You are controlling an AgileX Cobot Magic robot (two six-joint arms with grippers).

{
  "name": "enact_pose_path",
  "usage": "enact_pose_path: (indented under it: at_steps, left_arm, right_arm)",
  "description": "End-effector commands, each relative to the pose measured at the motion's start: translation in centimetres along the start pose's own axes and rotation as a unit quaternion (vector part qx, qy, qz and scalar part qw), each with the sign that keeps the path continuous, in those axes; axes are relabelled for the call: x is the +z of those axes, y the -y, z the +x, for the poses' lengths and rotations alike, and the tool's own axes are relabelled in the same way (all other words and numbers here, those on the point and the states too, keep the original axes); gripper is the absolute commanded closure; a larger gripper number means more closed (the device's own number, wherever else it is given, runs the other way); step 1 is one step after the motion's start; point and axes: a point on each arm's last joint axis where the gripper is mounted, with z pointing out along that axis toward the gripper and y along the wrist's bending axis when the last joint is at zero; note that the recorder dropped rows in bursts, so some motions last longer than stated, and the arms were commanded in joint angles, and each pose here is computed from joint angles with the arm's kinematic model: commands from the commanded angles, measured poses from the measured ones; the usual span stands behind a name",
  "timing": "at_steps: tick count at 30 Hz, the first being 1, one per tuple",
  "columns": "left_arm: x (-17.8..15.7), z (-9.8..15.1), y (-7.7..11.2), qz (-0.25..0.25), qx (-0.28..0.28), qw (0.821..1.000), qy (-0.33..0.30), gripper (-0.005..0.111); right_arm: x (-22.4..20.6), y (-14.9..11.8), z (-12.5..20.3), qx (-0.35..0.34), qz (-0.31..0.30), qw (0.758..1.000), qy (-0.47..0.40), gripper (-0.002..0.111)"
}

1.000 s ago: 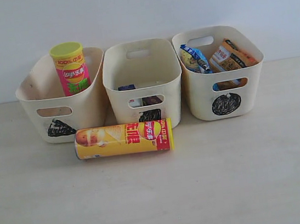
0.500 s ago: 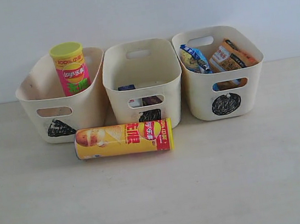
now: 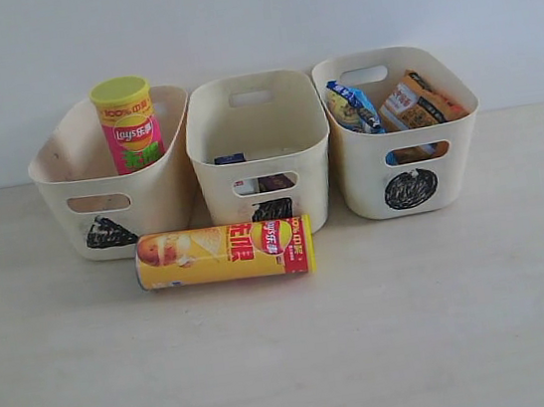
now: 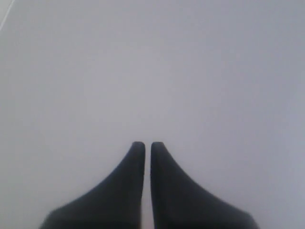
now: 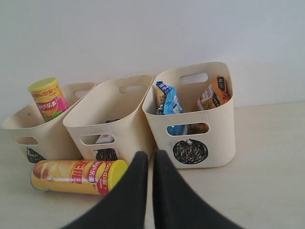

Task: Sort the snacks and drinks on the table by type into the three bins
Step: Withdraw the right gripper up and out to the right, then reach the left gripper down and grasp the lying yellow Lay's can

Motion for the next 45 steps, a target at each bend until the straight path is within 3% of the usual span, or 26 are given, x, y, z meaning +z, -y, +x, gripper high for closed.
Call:
enact_pose_path:
  at_steps: [1,3,5,6,8,11,14,18,21,23,26,28,31,33,36,39,43,45]
  left_arm:
    - [3.5,-2.1,0.1,-0.057,0.157,0.964,-0.206,0.103]
    - [5.5,-2.1,0.7,-0.02,0.217,0.925,-0.31,0.103]
    - [7.2,-1.4,2.1,0.072,0.25,0.885,-0.387,0.103]
    - [8.2,-0.4,3.0,0.131,0.244,0.851,-0.447,0.103]
    - [9.1,1.3,3.8,0.202,0.248,0.799,-0.51,0.103]
    - [10.1,3.1,4.9,0.302,0.262,0.746,-0.532,0.103]
    - [10.9,4.8,6.1,0.394,0.293,0.703,-0.513,0.103]
    - [12.1,7.5,7.3,0.471,0.347,0.646,-0.489,0.103]
    - [13.1,9.4,8.1,0.483,0.364,0.633,-0.483,0.098]
    - [13.8,11.1,8.4,0.485,0.383,0.616,-0.488,0.086]
    - [14.5,14.0,8.7,0.491,0.423,0.574,-0.5,0.059]
    - [15.1,15.8,9.3,0.495,0.445,0.561,-0.493,0.042]
    - [16.1,18.1,10.5,0.49,0.47,0.574,-0.459,0.03]
    - [16.8,19.6,11.1,0.481,0.488,0.584,-0.435,0.03]
    - [17.6,22.1,11.6,0.475,0.506,0.585,-0.419,0.03]
    - [18.0,24.9,11.5,0.475,0.513,0.571,-0.43,0.03]
    - [18.5,28.2,11.2,0.484,0.542,0.534,-0.433,0.03]
    - [19.0,29.3,11.3,0.481,0.545,0.533,-0.433,0.03]
  right_arm:
    - [0.0,0.0,0.2,-0.007,-0.001,1.0,-0.004,0.108]
    - [0.0,0.0,0.2,-0.007,-0.002,1.0,-0.004,0.108]
    - [0.0,0.0,0.2,-0.007,-0.002,1.0,-0.004,0.108]
    - [0.0,0.0,0.2,-0.007,-0.003,1.0,-0.006,0.108]
    - [0.0,0.0,0.2,-0.007,-0.003,1.0,-0.006,0.108]
    - [0.0,0.0,0.2,-0.007,-0.003,1.0,-0.006,0.108]
    - [0.0,0.0,0.2,-0.007,-0.003,1.0,-0.006,0.108]
    - [0.0,0.0,0.2,-0.007,-0.003,1.0,-0.006,0.108]
    - [0.0,0.0,0.2,-0.007,-0.003,1.0,-0.006,0.108]
    - [0.0,0.0,0.2,-0.007,-0.003,1.0,-0.006,0.108]
    - [0.0,0.0,0.2,-0.007,-0.003,1.0,-0.006,0.108]
    - [0.0,0.0,0.2,-0.007,-0.003,1.0,-0.006,0.108]
    - [0.0,0.0,0.2,-0.007,-0.003,1.0,-0.006,0.108]
    - [0.0,0.0,0.2,-0.007,-0.003,1.0,-0.006,0.108]
    - [0.0,0.0,0.2,-0.007,-0.003,1.0,-0.006,0.108]
    - [0.0,0.0,0.2,-0.008,-0.003,1.0,-0.006,0.108]
    - [0.0,0.0,0.2,-0.008,-0.003,1.0,-0.006,0.108]
    - [0.0,0.0,0.2,-0.009,-0.003,1.0,-0.006,0.108]
